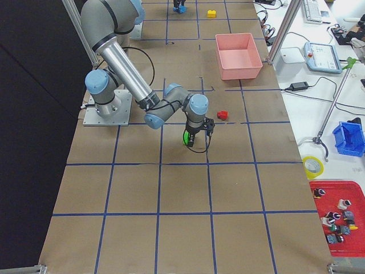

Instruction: Put all blocks into box

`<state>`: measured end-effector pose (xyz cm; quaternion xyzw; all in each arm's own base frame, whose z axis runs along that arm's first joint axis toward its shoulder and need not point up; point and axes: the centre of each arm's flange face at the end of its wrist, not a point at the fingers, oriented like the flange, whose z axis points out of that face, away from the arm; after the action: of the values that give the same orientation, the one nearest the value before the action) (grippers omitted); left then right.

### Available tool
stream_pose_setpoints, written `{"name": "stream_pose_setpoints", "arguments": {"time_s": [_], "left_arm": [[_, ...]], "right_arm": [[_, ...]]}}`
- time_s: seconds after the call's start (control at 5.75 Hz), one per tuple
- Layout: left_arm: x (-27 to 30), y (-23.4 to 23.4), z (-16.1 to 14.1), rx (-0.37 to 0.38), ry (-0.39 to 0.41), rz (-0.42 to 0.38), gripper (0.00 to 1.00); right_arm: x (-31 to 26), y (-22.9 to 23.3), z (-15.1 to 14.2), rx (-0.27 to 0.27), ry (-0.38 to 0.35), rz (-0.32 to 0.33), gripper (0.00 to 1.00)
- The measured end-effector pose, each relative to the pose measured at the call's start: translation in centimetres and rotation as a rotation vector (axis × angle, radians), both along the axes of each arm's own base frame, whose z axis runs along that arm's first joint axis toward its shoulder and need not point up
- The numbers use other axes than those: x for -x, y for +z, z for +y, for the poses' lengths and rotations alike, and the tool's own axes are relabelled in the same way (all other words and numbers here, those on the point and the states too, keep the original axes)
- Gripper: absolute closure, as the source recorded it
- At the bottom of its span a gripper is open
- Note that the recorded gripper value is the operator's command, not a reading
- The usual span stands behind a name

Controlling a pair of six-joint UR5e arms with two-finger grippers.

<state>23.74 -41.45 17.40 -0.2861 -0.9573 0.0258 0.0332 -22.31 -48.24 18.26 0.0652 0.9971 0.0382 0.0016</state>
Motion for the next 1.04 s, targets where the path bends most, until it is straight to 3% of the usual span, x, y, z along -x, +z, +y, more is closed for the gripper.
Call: {"name": "stream_pose_setpoints", "arguments": {"time_s": [0.17, 0.35, 0.7, 0.87, 1.04], "left_arm": [[-0.1, 0.1, -0.1, 0.002, 0.000, -0.002, 0.75], [-0.3, 0.3, -0.2, 0.005, 0.000, -0.008, 0.82], [-1.1, 2.8, -1.4, 0.043, 0.015, -0.055, 0.87], [-2.5, 6.3, -3.4, 0.069, 0.022, -0.081, 0.89], [-3.4, 10.7, -6.2, 0.073, 0.025, -0.078, 0.89]], "right_arm": [[-0.1, -0.1, 0.1, -0.004, 0.000, -0.001, 0.52], [-0.1, 0.0, 0.2, -0.006, 0.000, -0.002, 0.65], [-0.1, 0.5, 0.2, -0.007, -0.001, -0.004, 0.69], [-0.1, 1.3, 0.1, -0.012, -0.002, -0.010, 0.69], [0.2, 3.2, -0.5, -0.012, -0.001, -0.011, 0.84]]}}
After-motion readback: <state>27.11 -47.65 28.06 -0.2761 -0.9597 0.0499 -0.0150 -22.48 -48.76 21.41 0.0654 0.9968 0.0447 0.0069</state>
